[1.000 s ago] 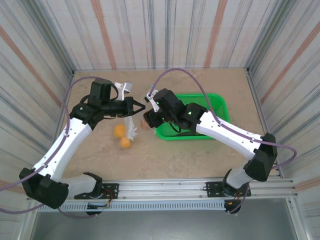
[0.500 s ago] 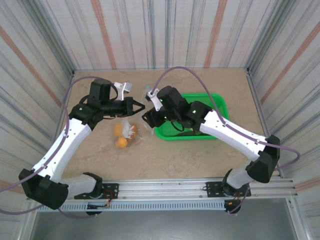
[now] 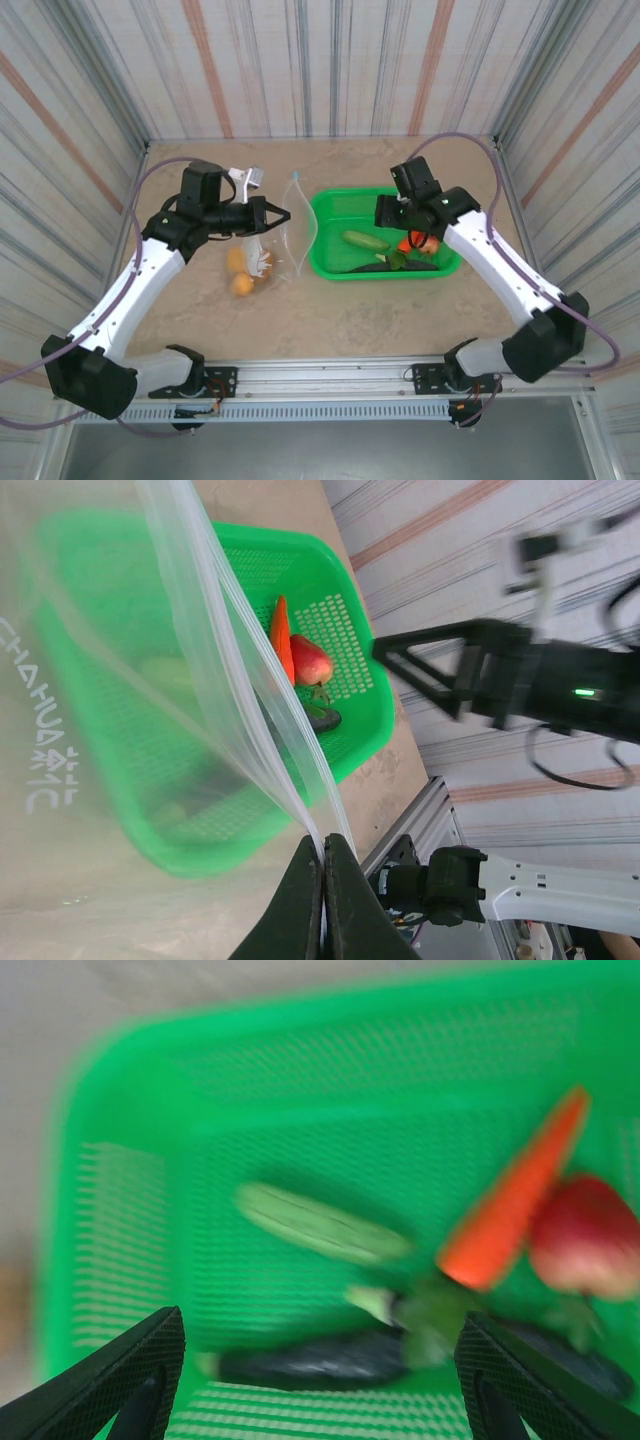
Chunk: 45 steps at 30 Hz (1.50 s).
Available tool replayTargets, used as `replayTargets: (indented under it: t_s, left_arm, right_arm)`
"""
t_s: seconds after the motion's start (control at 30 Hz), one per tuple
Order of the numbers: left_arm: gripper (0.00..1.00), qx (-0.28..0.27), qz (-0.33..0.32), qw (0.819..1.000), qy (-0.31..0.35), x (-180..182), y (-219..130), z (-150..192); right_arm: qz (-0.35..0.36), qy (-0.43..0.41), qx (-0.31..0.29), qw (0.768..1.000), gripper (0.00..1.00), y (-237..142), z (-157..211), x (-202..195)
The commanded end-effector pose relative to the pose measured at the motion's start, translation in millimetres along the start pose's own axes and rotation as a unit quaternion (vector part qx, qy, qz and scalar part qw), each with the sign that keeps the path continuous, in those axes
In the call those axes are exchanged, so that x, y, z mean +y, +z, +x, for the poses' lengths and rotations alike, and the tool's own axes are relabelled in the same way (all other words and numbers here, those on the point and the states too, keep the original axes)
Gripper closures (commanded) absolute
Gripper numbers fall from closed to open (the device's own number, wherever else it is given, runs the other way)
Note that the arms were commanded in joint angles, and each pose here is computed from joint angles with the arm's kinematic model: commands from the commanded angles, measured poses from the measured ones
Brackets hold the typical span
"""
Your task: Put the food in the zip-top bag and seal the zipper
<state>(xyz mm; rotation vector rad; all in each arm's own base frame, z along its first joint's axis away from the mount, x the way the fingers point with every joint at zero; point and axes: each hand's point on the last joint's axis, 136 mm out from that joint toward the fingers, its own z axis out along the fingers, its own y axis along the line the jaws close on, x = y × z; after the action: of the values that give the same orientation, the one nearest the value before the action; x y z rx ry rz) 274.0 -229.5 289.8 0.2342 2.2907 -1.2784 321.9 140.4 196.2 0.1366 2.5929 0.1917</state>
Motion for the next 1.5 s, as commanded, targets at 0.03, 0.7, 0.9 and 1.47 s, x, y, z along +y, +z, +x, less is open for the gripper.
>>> replayTargets:
  t_s: [0.03, 0.7, 0.9, 1.47]
  left_arm:
    - [1.0, 0.002, 0.016, 1.0, 0.0, -1.0, -0.1, 4.6]
    - [1.0, 0.008, 0.013, 1.0, -0.006, 5.9, -1.6, 16.0]
    - [1.0, 0.009, 0.009, 1.0, -0.005, 5.7, -3.9, 17.9]
    - [1.0, 0.009, 0.004, 1.0, -0.006, 6.1, -4.7, 17.5]
  right_arm:
    - [0.136, 0.048, 0.06, 0.988, 0.25, 30.0, 34.2, -63.6]
    - [0.209, 0.122, 0.131, 0.961, 0.26, 131.3, 57.3, -122.5]
    - [0.189, 0.114, 0.134, 0.966, 0.31, 148.8, 57.5, -116.6]
    - [0.166, 0.047, 0.088, 0.981, 0.15, 136.1, 31.4, -110.1]
